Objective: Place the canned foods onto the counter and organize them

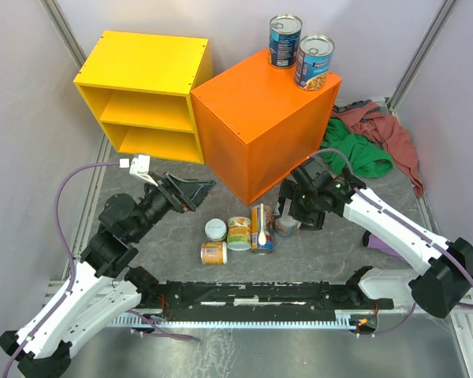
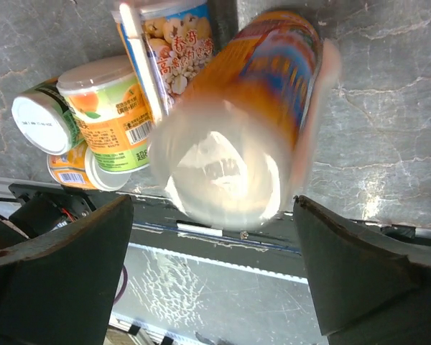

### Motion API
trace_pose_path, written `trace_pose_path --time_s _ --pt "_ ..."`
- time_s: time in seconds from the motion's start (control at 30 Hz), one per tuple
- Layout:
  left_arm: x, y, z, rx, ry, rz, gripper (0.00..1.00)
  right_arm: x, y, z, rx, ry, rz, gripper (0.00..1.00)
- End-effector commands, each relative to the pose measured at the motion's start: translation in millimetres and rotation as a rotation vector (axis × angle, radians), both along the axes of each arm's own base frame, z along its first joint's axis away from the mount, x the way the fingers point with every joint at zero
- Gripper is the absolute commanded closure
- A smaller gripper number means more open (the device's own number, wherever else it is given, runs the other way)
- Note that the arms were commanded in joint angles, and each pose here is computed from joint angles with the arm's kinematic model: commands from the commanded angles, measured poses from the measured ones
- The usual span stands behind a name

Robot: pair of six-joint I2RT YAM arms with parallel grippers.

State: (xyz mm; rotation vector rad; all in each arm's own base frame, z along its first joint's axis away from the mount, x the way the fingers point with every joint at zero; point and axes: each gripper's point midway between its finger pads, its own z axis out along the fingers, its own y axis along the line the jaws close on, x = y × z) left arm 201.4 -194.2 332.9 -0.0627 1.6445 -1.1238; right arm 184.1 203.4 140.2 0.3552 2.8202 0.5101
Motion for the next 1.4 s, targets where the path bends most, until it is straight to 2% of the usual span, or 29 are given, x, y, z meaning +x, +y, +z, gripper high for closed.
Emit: trace_pose_path --time_s 0.0,0.2,0.47,0.63,0.87,1.03,1.37 --pt "-6.7 -1.2 28.2 -0.017 -0.075 -0.029 0.01 16.2 -0.5 25.9 0.008 -0.103 0.0 0.0" --pt "-6.3 -3.3 25.6 0.0 -0.078 -0.039 0.01 18.0 -9.2 43.4 -0.02 -0.149 0.007 0.01" --pt "-12.0 -3.8 11.1 0.075 -0.13 -0.072 0.07 20.5 -49.3 86.1 -0.097 -0.342 -0.047 0.01" --pt "-2.1 0.8 -5.4 0.158 -0.18 -0.026 0.08 29.2 -93.7 104.9 -0.245 -0.48 -0.155 0.03" --pt "21.1 -23.6 -30.4 0.329 -0.223 0.015 0.08 41.3 -127.1 115.0 -0.416 -0.55 -0.236 0.04" --pt "4.8 -55.3 -48.8 0.424 -0.272 -0.01 0.07 48.3 -139.9 125.0 -0.447 -0.583 -0.297 0.04" --pt "-55.6 -115.4 -84.1 0.453 -0.438 -0.162 0.06 55.8 -162.0 125.0 -0.48 -0.572 -0.381 0.0"
